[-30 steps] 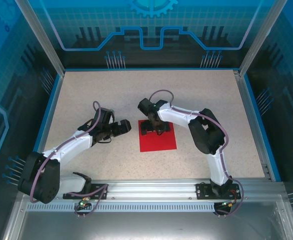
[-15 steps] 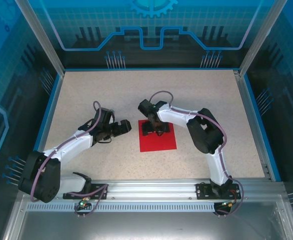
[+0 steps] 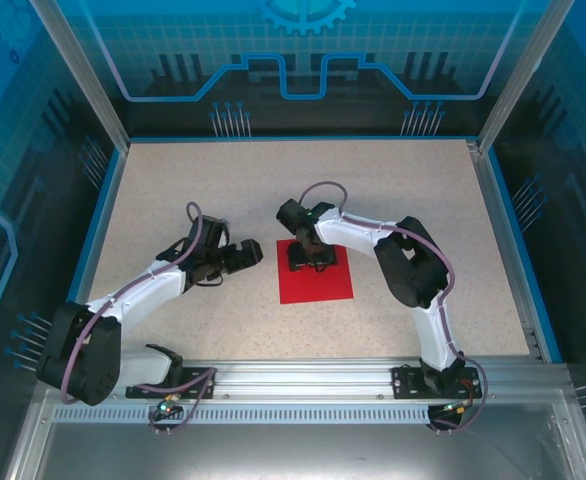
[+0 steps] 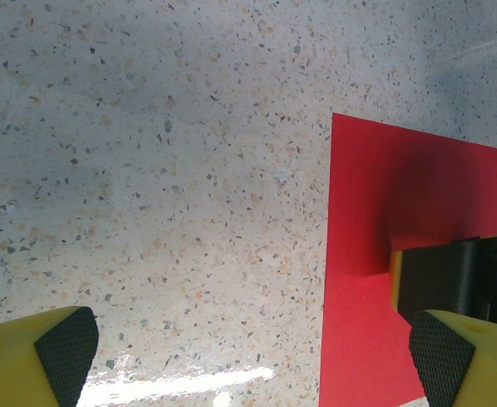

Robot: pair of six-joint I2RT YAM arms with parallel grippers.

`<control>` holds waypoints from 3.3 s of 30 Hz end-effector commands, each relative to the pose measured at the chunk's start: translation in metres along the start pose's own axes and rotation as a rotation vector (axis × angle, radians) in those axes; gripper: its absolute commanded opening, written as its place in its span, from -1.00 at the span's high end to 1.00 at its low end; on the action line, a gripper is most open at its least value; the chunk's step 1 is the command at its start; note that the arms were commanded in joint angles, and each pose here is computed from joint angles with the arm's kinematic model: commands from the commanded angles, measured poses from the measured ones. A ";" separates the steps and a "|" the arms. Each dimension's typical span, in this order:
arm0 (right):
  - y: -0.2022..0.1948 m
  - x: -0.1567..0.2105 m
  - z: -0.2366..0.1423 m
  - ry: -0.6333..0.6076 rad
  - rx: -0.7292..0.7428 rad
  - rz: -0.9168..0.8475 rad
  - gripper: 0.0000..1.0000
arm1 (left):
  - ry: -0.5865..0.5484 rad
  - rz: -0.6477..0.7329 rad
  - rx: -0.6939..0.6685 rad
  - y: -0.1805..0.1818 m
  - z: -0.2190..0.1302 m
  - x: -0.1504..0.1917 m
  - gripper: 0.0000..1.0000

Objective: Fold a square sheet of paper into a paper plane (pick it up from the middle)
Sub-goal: Fold the square sheet of paper in half at the center of the table.

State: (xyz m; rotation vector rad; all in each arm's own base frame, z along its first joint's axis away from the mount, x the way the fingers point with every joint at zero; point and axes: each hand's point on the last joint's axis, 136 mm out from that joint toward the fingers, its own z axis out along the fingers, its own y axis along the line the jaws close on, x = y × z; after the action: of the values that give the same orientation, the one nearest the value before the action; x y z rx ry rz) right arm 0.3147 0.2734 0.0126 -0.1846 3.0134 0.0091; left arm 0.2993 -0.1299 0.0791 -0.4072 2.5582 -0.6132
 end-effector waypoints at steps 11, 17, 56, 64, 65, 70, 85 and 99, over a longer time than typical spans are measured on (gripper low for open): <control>-0.017 0.012 0.003 0.035 0.049 0.015 -0.99 | 0.008 -0.011 0.017 -0.001 0.001 0.000 -0.97; -0.023 0.039 0.043 0.146 0.063 0.040 -0.99 | 0.010 -0.008 0.020 -0.002 0.002 -0.001 -0.97; 0.016 0.003 -0.066 -0.088 -0.162 0.000 0.41 | 0.021 -0.006 0.026 -0.007 -0.002 -0.002 -0.97; 0.049 -0.003 -0.118 -0.133 -0.654 0.069 0.36 | 0.012 -0.014 0.062 -0.017 -0.009 -0.006 -0.97; 0.046 -0.006 -0.119 -0.139 -0.696 0.091 0.34 | 0.014 -0.018 0.070 -0.018 -0.010 -0.006 -0.97; 0.012 -0.001 -0.079 -0.073 -0.737 0.208 0.29 | 0.047 -0.036 0.173 -0.039 -0.009 -0.004 -0.97; -0.042 0.024 -0.028 -0.003 -0.545 0.246 -0.10 | 0.158 0.035 0.223 -0.067 0.012 0.012 -0.97; -0.060 0.042 -0.025 0.017 -0.439 0.221 -0.29 | 0.170 0.036 0.205 -0.070 0.018 0.019 -0.97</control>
State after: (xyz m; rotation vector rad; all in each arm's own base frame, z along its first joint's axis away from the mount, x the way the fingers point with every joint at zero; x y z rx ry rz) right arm 0.2828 0.2192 0.0311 0.1125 2.9663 0.7690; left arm 0.2993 -0.1973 0.0869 -0.2449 2.6329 -0.9033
